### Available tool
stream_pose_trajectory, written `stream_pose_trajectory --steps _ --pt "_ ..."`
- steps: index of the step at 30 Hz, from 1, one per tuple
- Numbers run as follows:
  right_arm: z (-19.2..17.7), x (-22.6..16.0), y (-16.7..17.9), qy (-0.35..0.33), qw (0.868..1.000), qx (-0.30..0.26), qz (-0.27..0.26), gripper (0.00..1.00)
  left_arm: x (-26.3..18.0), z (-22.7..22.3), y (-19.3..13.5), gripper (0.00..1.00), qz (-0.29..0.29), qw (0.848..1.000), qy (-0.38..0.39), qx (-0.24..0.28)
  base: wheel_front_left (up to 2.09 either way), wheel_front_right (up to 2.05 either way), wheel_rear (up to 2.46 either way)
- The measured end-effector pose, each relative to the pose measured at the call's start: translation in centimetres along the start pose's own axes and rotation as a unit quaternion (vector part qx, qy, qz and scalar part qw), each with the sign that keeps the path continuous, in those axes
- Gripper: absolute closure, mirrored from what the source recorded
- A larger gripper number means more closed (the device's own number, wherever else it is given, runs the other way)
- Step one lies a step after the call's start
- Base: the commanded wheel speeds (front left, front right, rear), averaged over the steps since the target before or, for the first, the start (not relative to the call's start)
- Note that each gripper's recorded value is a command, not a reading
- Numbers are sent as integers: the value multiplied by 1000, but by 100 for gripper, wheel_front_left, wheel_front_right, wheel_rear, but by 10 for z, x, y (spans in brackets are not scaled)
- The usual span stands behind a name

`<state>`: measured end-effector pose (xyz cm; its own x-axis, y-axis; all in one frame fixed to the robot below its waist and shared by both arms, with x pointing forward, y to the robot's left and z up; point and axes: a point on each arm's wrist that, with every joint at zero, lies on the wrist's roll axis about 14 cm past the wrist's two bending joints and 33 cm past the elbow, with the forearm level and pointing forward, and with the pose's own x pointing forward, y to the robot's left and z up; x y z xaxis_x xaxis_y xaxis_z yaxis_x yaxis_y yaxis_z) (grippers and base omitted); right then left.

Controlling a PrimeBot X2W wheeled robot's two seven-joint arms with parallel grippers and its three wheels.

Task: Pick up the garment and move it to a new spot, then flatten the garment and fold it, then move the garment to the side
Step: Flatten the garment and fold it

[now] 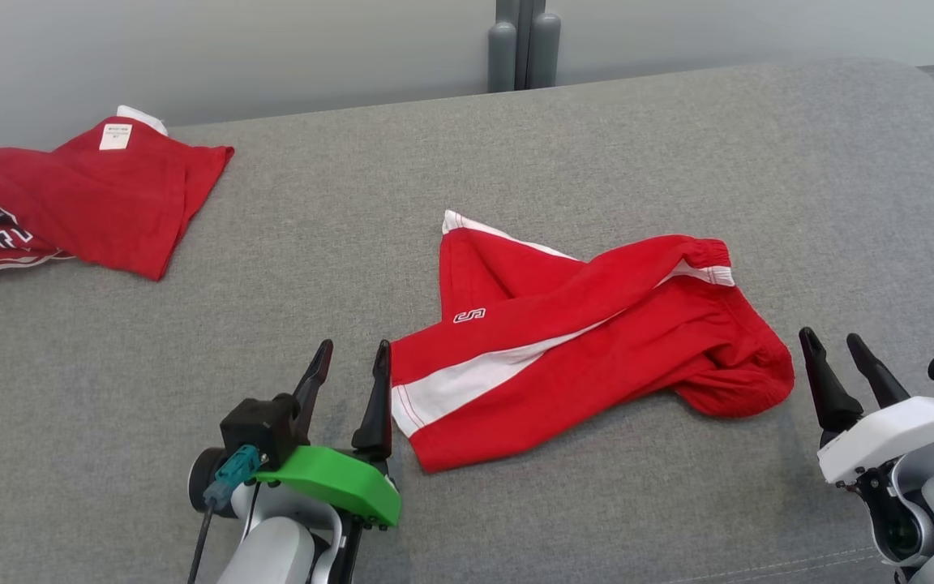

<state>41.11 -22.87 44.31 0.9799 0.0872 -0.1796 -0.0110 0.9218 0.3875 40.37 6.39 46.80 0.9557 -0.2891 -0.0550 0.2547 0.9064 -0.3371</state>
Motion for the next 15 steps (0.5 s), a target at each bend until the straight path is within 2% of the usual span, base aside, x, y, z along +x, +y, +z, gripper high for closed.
stream_pose_trajectory --steps 7,15 --pt "45 -7 17 -71 995 -69 32 0 -4 12 0 0 4 1000 -19 3 0 0 0" --pt "74 -22 53 -136 977 -152 66 0 -19 20 5 0 18 999 -33 11 0 0 0"
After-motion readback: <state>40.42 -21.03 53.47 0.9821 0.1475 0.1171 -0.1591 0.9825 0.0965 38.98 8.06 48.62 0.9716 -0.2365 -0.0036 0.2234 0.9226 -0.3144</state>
